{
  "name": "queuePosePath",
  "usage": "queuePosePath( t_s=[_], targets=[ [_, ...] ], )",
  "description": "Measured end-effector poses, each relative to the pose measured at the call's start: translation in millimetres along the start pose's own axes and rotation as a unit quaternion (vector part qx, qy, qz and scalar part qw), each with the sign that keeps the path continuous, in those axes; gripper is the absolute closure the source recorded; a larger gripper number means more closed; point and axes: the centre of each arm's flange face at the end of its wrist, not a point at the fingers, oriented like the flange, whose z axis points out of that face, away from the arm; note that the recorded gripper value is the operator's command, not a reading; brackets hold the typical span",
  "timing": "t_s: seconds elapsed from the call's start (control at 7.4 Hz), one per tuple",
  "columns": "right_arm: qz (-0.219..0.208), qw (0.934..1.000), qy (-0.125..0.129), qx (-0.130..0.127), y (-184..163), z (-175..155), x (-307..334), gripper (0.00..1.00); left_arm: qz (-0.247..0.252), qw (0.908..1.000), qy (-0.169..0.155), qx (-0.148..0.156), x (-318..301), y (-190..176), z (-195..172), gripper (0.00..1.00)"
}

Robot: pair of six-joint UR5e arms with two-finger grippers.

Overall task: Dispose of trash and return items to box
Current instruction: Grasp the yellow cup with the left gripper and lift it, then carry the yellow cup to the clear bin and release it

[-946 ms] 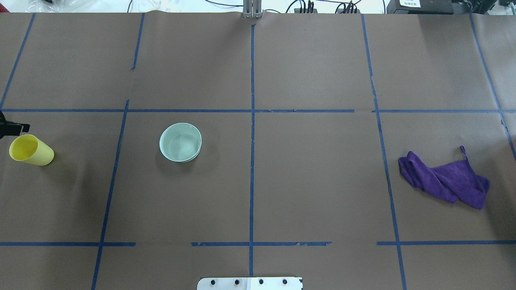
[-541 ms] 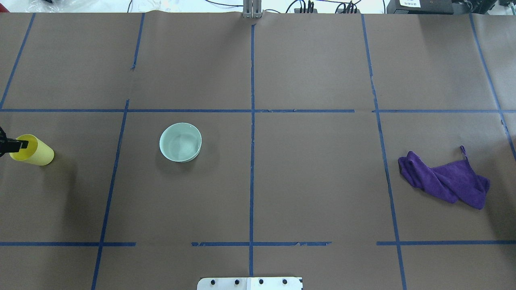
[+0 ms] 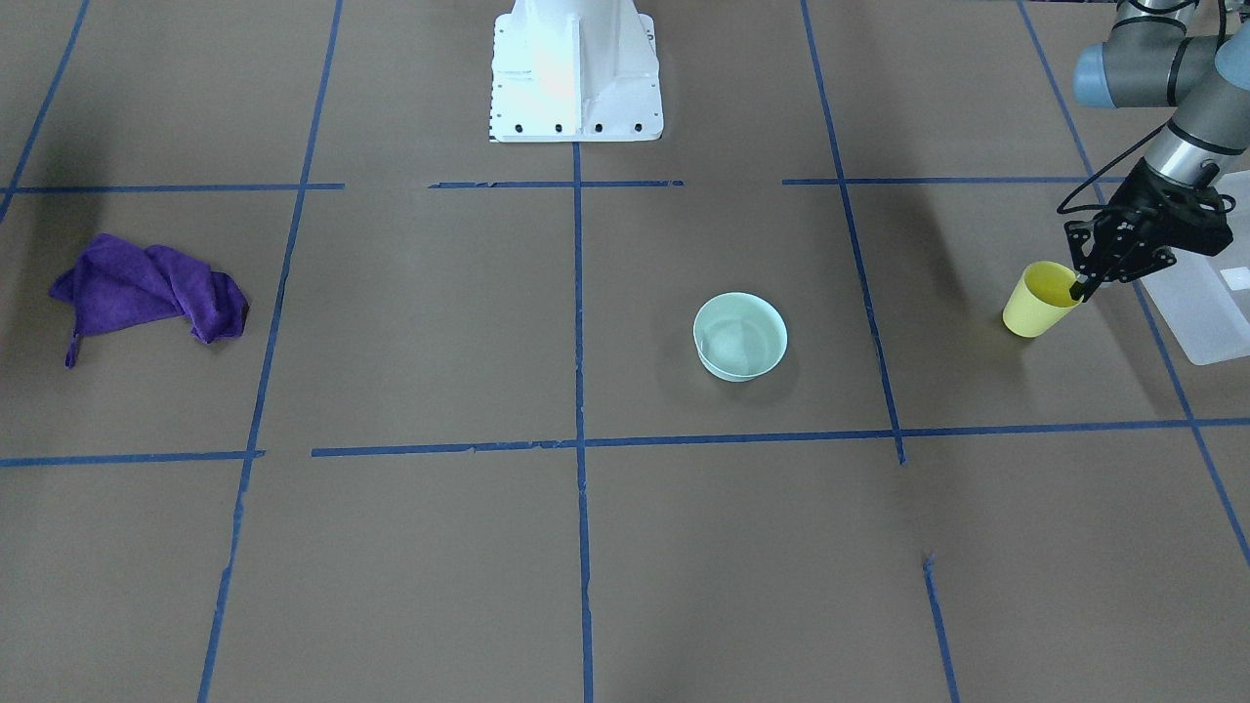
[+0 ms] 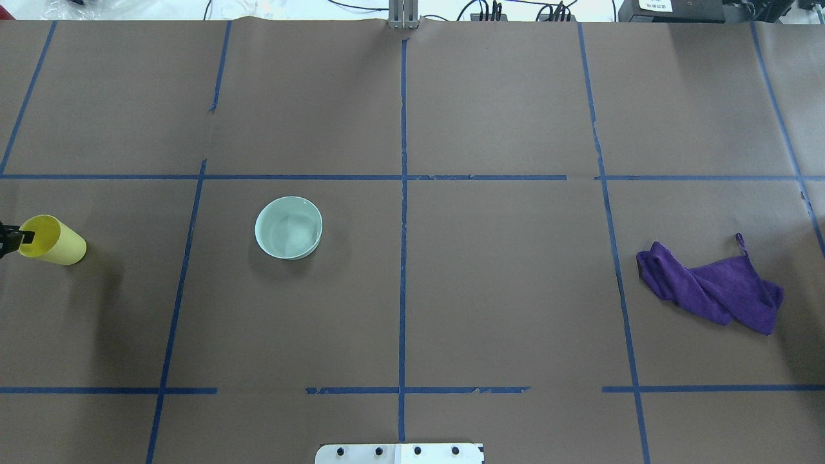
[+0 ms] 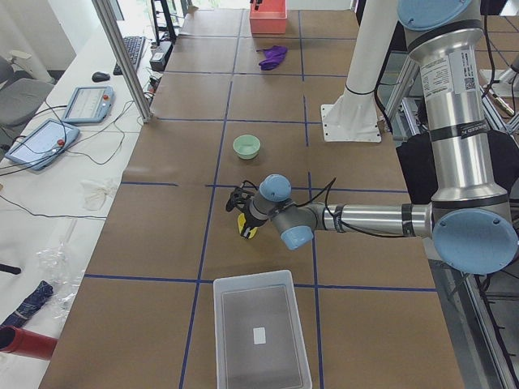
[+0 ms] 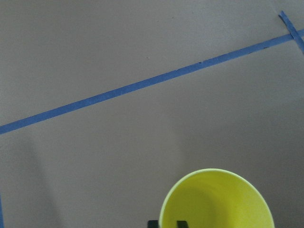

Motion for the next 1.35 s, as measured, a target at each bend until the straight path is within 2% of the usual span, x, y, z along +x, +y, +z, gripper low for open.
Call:
queuePosePath(
  t_s=[0.27,0.54,0.68,1.08,1.22,1.35],
  targets=[
    [0.001,1.0000,0.000,0.000,0.8,0.6,0.7,0.00,0.034,0.9991,0.022,-0.008,5.8,-2.7,-3.5,1.00],
    [0.001,1.0000,0.001,-0.001,1.7,0.9,1.2,0.00,0.079,0.9950,0.053,-0.031,-12.5,-5.8,-22.3,1.00],
    [0.001,1.0000,0.001,-0.001,2.0,1.1,1.4,0.00,0.104,0.9926,0.050,-0.038,-34.0,-16.3,-42.3,1.00],
    [0.001,1.0000,0.001,-0.002,2.2,1.3,1.7,0.00,0.189,0.9796,-0.010,-0.067,-111.5,-77.2,-132.5,1.00],
    [0.001,1.0000,0.002,-0.002,2.5,1.4,2.0,0.00,0.219,0.9723,-0.023,-0.078,-141.5,-82.2,-154.3,1.00],
    [0.001,1.0000,0.004,-0.002,2.8,1.4,2.4,0.00,0.247,0.9646,-0.024,-0.088,-167.2,-71.7,-159.1,1.00]
  ],
)
